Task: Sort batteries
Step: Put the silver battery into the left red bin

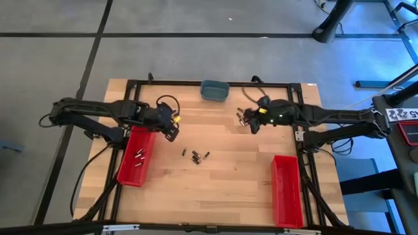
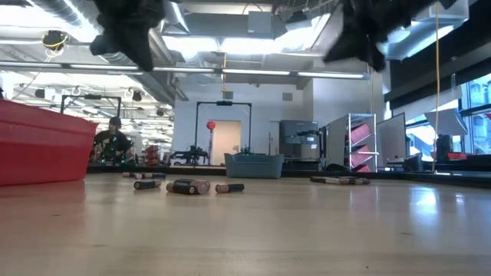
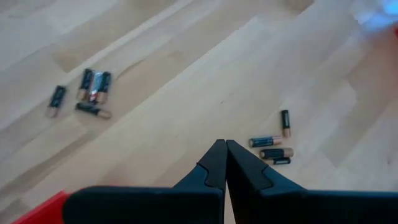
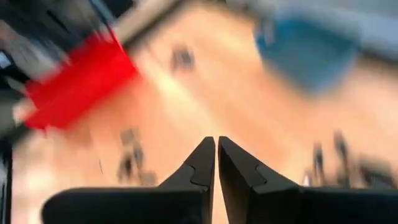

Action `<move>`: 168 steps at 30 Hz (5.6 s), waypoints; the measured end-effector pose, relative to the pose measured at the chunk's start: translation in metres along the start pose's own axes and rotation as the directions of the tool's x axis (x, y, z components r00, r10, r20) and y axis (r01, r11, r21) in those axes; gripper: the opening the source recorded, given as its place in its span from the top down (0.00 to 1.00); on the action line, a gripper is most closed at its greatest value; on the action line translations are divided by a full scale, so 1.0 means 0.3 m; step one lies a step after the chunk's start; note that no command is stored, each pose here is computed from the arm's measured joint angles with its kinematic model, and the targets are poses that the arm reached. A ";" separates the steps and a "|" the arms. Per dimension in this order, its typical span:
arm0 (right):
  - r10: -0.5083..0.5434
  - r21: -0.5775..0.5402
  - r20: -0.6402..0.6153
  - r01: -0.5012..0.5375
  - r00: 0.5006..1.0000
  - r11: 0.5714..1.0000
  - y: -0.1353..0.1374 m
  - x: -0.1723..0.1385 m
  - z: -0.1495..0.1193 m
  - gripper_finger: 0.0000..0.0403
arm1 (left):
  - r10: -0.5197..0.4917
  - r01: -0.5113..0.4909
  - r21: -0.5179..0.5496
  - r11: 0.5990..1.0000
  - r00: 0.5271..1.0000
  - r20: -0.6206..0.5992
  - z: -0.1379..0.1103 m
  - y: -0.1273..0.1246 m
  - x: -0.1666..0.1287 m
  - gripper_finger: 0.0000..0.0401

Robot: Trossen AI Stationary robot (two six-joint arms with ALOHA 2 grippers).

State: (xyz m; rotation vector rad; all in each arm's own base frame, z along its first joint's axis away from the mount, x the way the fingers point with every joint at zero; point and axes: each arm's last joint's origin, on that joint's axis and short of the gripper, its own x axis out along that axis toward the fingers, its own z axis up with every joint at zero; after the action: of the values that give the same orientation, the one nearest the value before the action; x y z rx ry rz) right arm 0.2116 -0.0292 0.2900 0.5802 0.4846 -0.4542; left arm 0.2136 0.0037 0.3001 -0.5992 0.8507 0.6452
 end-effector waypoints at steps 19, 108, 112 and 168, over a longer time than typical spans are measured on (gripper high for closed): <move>-0.202 0.059 -0.583 0.289 0.787 0.956 -0.150 0.416 -0.127 0.52 | -0.015 0.014 0.100 0.995 1.000 0.010 -0.008 -0.002 0.024 1.00; 0.540 -0.196 0.289 -0.504 0.790 0.841 0.466 0.350 0.178 0.95 | -0.601 0.624 0.280 0.730 0.390 0.697 -0.010 -0.069 0.020 0.48; 0.540 -0.196 0.289 -0.503 0.791 0.842 0.466 0.351 0.178 0.95 | -0.607 0.618 0.296 0.728 0.380 0.698 -0.009 -0.070 0.017 0.59; 0.159 -0.446 -0.198 -0.233 0.967 0.864 0.489 0.114 -0.092 0.61 | 0.173 -0.290 -0.193 0.937 0.868 -0.465 -0.406 0.173 0.017 0.93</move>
State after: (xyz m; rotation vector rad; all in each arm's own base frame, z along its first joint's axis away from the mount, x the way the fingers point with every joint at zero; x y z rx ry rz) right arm 0.3083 0.0880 0.3103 0.1920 0.6520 -0.0843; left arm 0.1199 -0.0462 0.2210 -0.9093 1.2932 0.8670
